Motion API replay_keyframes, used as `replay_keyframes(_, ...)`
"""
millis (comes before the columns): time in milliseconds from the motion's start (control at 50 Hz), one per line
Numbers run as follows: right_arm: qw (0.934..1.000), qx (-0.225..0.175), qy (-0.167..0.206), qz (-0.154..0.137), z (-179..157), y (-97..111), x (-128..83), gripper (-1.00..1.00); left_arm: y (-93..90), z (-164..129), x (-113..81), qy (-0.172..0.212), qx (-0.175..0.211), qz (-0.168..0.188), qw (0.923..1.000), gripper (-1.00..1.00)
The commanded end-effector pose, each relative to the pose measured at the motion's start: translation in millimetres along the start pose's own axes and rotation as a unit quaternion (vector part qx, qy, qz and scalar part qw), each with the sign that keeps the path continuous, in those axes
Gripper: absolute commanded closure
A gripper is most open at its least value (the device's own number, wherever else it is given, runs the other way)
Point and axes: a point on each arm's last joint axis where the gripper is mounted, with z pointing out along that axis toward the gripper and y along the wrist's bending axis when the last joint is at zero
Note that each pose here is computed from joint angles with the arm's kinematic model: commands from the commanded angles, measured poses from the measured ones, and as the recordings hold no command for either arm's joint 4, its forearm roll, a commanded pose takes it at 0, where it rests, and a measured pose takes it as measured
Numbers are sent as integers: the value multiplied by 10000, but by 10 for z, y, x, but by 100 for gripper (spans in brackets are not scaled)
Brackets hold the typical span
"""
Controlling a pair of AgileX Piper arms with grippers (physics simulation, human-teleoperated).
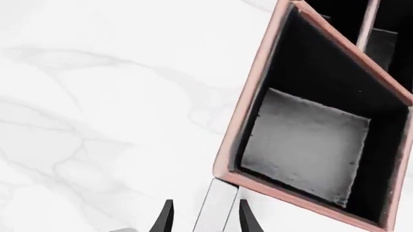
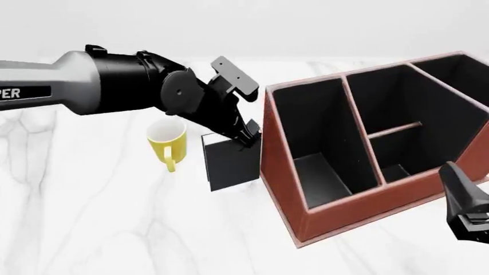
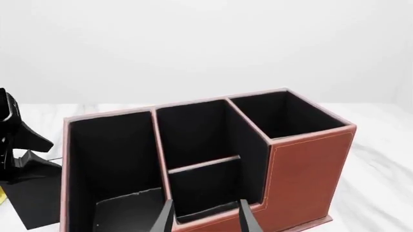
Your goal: Pick up the book and place it in the back compartment of the caddy.
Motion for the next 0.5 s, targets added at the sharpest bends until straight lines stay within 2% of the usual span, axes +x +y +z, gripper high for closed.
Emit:
replay_keyframes(20, 10000, -3, 3, 10, 3, 0, 0, -100, 83, 189, 148, 283, -30, -59, 9996, -100)
replay_keyframes(100, 10000, -1, 2, 8, 0, 0, 0, -100, 74, 218, 167, 297, -23, -57, 9995, -100)
replay_keyframes(140, 10000, 1, 3, 11, 2, 0, 0, -100, 133, 265, 169, 294, -70, -48, 9995, -100)
replay_keyframes(320, 10000, 10, 17, 38, 19, -1, 0, -100, 81, 422, 268, 285, -51, -116, 9995, -100)
replay_keyframes(500, 10000, 8, 19, 31, 19, -1, 0, -100, 27, 437, 307, 262, -23, -149, 9995, -100)
